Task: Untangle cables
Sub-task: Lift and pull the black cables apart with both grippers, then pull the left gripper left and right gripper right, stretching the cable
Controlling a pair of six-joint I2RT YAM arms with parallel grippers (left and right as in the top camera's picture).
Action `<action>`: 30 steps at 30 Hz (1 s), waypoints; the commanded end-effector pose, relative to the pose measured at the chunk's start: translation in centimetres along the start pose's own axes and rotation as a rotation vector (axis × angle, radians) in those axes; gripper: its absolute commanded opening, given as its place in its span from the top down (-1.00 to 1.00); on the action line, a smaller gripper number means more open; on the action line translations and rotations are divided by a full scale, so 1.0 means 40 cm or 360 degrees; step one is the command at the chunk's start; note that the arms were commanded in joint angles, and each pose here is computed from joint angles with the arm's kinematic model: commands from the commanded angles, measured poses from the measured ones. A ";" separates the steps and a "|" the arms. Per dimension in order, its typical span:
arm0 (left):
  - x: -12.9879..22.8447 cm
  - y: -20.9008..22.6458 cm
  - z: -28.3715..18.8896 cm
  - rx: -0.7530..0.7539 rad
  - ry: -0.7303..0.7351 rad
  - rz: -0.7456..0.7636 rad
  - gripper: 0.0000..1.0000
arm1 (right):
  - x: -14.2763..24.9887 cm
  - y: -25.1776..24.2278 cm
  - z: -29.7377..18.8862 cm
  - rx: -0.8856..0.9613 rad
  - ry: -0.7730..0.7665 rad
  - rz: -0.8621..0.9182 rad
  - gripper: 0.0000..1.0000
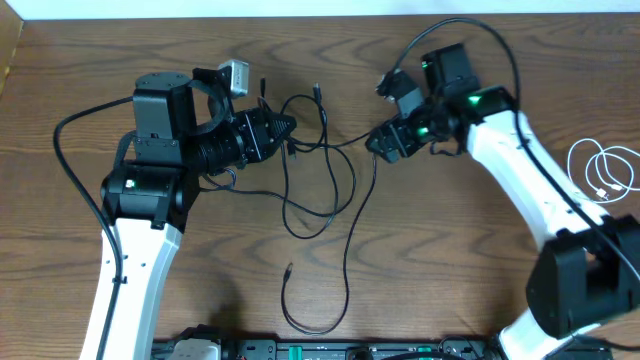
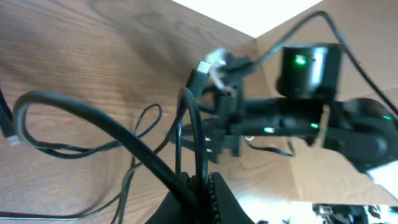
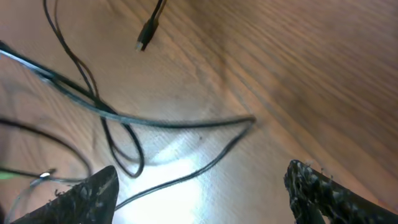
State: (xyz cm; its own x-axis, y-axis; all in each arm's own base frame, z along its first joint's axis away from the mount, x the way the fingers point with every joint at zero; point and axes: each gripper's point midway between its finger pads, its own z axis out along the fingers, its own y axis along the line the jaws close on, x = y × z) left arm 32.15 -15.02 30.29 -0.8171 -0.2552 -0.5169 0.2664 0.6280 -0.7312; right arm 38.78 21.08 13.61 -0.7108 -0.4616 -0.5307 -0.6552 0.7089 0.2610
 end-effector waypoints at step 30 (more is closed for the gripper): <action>0.001 -0.007 -0.009 -0.0006 -0.0002 0.0032 0.85 | -0.034 -0.016 0.144 0.0020 -0.0047 -0.0573 0.84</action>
State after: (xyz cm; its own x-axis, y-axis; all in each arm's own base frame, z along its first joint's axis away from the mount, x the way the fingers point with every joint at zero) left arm 31.71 -15.33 30.31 -0.8297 -0.2448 -0.5017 0.2704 0.6100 -0.7448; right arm 41.24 24.01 9.01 -0.3992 -0.6947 -0.5984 -0.8784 0.4769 0.0324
